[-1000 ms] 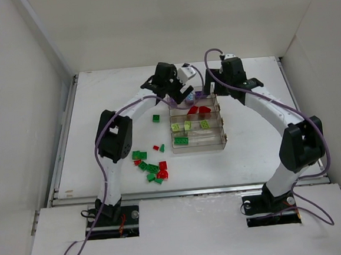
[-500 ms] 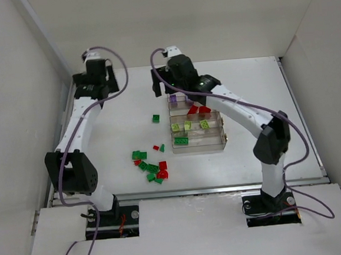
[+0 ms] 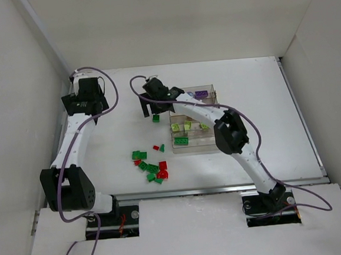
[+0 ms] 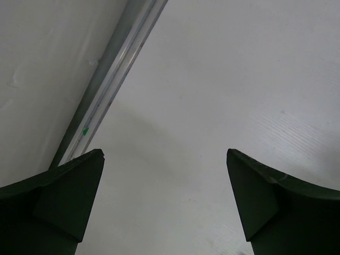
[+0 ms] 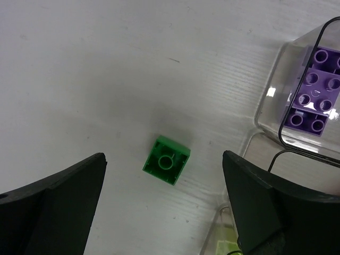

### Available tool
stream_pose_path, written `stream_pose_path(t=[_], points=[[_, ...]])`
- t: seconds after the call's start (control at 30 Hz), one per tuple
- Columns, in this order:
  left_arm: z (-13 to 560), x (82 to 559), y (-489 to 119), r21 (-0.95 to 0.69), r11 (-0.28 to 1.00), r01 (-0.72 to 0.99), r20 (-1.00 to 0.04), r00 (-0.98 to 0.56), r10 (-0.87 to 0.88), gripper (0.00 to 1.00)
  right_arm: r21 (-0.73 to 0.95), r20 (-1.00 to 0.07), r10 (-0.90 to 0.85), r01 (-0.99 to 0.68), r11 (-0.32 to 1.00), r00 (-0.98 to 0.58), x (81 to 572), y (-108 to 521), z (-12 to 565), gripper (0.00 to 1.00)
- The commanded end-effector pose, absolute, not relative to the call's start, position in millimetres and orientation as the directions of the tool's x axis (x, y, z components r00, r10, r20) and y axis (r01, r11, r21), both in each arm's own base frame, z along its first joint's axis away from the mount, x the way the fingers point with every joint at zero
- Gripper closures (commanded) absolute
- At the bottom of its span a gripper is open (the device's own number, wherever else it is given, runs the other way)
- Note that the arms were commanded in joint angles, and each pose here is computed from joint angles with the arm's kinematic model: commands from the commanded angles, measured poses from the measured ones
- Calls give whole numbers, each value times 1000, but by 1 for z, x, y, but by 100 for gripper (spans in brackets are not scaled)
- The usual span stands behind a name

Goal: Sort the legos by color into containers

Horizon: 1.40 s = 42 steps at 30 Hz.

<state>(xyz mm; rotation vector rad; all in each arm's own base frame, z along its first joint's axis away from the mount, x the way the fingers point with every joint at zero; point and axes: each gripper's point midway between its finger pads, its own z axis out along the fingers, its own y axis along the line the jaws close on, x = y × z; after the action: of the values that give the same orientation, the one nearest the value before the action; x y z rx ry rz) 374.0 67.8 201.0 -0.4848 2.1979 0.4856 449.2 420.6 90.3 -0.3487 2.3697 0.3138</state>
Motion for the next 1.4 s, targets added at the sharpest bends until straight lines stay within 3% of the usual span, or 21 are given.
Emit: stream_pose_path(t=[0.0, 0.37, 0.53, 0.67, 0.7, 0.77, 0.8, 0.9, 0.93, 0.97, 1.17, 1.2, 1.37], points=[[229, 379, 72, 158, 832, -532, -839, -517, -171, 0, 147, -747, -93, -300, 943, -658, 461, 430, 123, 5], [219, 382, 67, 172, 843, -510, -826, -541, -159, 0, -2, -658, -238, -314, 950, -715, 433, 429, 43, 9], [218, 383, 65, 162, 852, -498, -824, -544, -161, 0, -8, -669, -239, -315, 949, -703, 435, 428, 42, 15], [217, 384, 63, 158, 856, -492, -822, -545, -162, 0, 10, -670, -265, -366, 931, -693, 433, 437, 43, 36], [217, 384, 63, 158, 856, -492, -822, -545, -162, 0, 18, -670, -265, -372, 928, -694, 433, 438, 40, 49], [217, 384, 62, 159, 863, -480, -820, -551, -155, 0, 19, -670, -274, -384, 923, -690, 432, 439, 37, 61], [217, 384, 62, 159, 863, -480, -820, -551, -155, 0, 19, -679, -275, -391, 920, -681, 434, 441, 39, 73], [216, 384, 60, 154, 867, -474, -819, -553, -156, 0, 16, -686, -280, -398, 917, -672, 435, 441, 43, 88], [216, 385, 59, 149, 872, -467, -817, -554, -157, 0, 20, -692, -275, -398, 917, -667, 435, 442, 48, 98], [216, 385, 59, 149, 872, -467, -817, -554, -157, 0, 21, -698, -290, -423, 906, -655, 434, 444, 56, 100], [212, 386, 51, 129, 891, -436, -807, -568, -161, 0, 111, -774, -324, -622, 775, -543, 398, 464, 140, 100], [212, 386, 49, 122, 896, -427, -805, -570, -162, 0, 131, -829, -272, -643, 755, -488, 393, 461, 191, 100], [207, 385, 46, 120, 906, -405, -796, -585, -156, 1, 82, -792, -318, -607, 790, -521, 359, 400, 216, 100]])
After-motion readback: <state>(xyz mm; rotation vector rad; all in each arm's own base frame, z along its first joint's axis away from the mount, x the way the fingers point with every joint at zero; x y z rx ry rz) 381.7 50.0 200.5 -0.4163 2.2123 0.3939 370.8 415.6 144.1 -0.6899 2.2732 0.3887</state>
